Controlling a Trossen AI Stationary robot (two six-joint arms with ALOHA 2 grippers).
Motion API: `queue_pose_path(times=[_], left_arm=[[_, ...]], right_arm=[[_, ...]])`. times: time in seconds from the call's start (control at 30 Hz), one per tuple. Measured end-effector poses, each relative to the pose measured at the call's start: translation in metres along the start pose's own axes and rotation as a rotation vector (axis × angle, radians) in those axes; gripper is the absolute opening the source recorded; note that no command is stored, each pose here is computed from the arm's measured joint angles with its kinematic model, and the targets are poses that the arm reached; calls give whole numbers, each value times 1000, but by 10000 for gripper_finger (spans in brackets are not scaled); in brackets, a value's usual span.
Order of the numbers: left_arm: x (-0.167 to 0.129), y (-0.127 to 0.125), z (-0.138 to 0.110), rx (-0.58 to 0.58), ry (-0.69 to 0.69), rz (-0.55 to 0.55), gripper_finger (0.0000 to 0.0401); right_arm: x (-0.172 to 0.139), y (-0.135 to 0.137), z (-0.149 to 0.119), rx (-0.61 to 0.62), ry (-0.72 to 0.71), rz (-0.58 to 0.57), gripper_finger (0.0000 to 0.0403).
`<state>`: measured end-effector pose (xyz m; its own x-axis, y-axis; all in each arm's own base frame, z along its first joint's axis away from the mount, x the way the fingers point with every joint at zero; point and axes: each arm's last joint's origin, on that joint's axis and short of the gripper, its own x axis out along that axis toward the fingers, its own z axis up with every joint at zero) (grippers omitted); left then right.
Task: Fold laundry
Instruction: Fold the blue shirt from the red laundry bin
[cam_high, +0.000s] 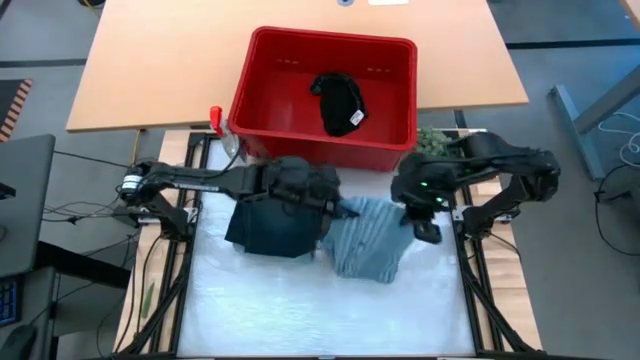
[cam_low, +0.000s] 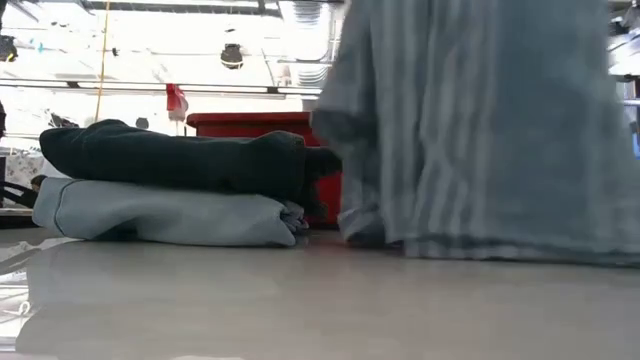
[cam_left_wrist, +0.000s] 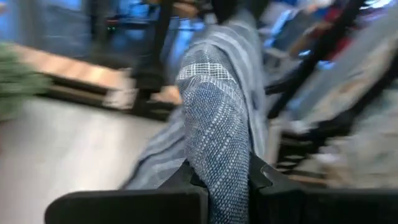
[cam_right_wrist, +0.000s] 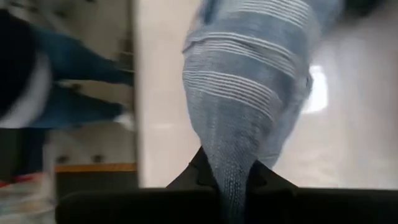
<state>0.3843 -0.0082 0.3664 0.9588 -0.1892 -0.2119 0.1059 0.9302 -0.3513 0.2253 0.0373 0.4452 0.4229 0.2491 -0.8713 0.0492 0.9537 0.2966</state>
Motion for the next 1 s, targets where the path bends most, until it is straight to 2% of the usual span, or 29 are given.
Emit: queue_pose_path(times=[0.17, 0.4, 0.5, 0.63, 0.73, 0.8, 0.9, 1.0], left_arm=[[-11, -55, 3, -67, -58, -184, 9], [-26, -124, 19, -178, -92, -348, 9], [-34, -144, 27, -233, -125, -375, 9], [-41, -154, 37, -331, -177, -337, 9], [-40, -150, 36, -370, -169, -284, 9], [-35, -139, 30, -371, -127, -195, 9], [-21, -103, 15, -411, -58, -110, 9], [-7, -52, -6, -439, -3, -68, 9]], right_arm=[[-10, 34, -3, 11, -26, 161, 30], [-13, 86, 7, 18, -205, 450, 30], [-14, 108, 3, 16, -211, 549, 30], [-17, 120, -1, 35, -231, 592, 30], [-15, 118, -2, 22, -237, 543, 30], [-11, 111, -6, -4, -219, 447, 30], [8, 90, -12, 7, -104, 257, 30], [28, 60, -17, 50, 48, 40, 30]])
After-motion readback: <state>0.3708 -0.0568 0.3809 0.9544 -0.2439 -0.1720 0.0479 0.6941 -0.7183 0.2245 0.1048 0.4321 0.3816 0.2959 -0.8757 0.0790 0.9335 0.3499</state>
